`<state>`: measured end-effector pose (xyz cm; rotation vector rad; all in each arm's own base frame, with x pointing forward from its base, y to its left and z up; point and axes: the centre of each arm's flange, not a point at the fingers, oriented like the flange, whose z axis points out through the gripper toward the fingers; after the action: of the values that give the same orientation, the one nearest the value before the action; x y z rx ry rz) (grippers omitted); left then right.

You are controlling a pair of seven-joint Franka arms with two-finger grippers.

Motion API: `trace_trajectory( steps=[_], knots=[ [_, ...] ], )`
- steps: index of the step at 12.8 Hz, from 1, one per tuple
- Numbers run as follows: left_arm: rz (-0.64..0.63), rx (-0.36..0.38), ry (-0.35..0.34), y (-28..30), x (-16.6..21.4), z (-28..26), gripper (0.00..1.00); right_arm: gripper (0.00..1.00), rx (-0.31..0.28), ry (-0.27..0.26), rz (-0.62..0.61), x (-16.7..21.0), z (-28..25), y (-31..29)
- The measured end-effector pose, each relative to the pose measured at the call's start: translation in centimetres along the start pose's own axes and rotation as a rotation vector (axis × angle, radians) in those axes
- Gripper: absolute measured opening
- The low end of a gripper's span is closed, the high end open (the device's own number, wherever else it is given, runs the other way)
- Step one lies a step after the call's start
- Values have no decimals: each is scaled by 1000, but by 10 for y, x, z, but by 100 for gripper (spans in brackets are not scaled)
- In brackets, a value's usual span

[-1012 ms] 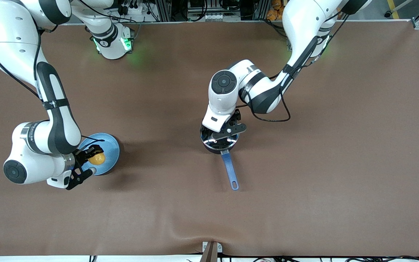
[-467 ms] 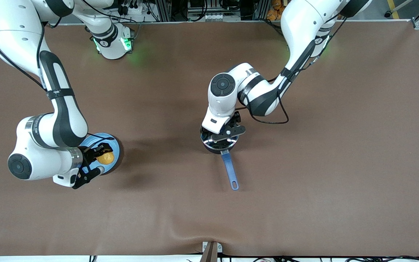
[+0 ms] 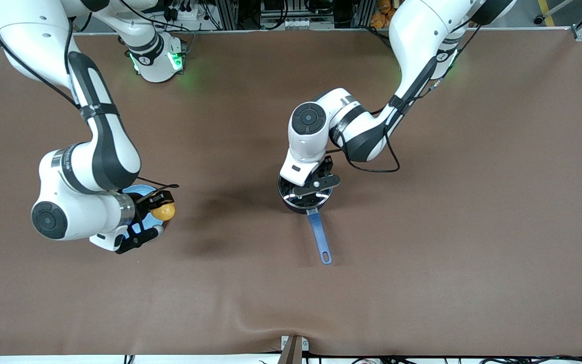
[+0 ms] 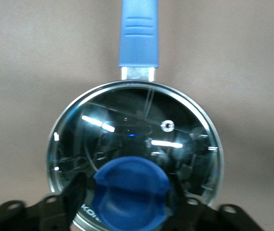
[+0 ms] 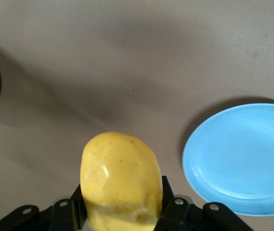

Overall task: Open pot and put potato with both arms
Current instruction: 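Lift the glass lid with the left gripper while the right gripper lifts the potato, then move the potato over the saucepan while the left gripper lowers the lid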

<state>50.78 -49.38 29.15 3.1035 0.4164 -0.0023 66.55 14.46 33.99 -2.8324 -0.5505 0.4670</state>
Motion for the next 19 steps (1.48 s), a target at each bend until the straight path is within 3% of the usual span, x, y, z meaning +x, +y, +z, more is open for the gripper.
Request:
trace_trajectory(
  steps=[1,5,9,12,16,19],
  knots=[
    [0,0,0,0,0,0,62,59,-2,2,19,0,-2,-9],
    [-4,-26,19,4,4,-18,62,59,3,6,97,1,-9,-52],
    [-42,-65,95,-13,24,-102,62,59,-7,7,155,1,-9,-100],
    [-79,-21,123,-78,82,-159,62,59,-4,7,200,3,-2,-137],
    [-30,-8,33,-194,159,-202,62,59,-15,64,255,8,4,-192],
    [14,27,-12,-266,194,-200,62,59,-9,138,293,12,12,-242]
  ],
)
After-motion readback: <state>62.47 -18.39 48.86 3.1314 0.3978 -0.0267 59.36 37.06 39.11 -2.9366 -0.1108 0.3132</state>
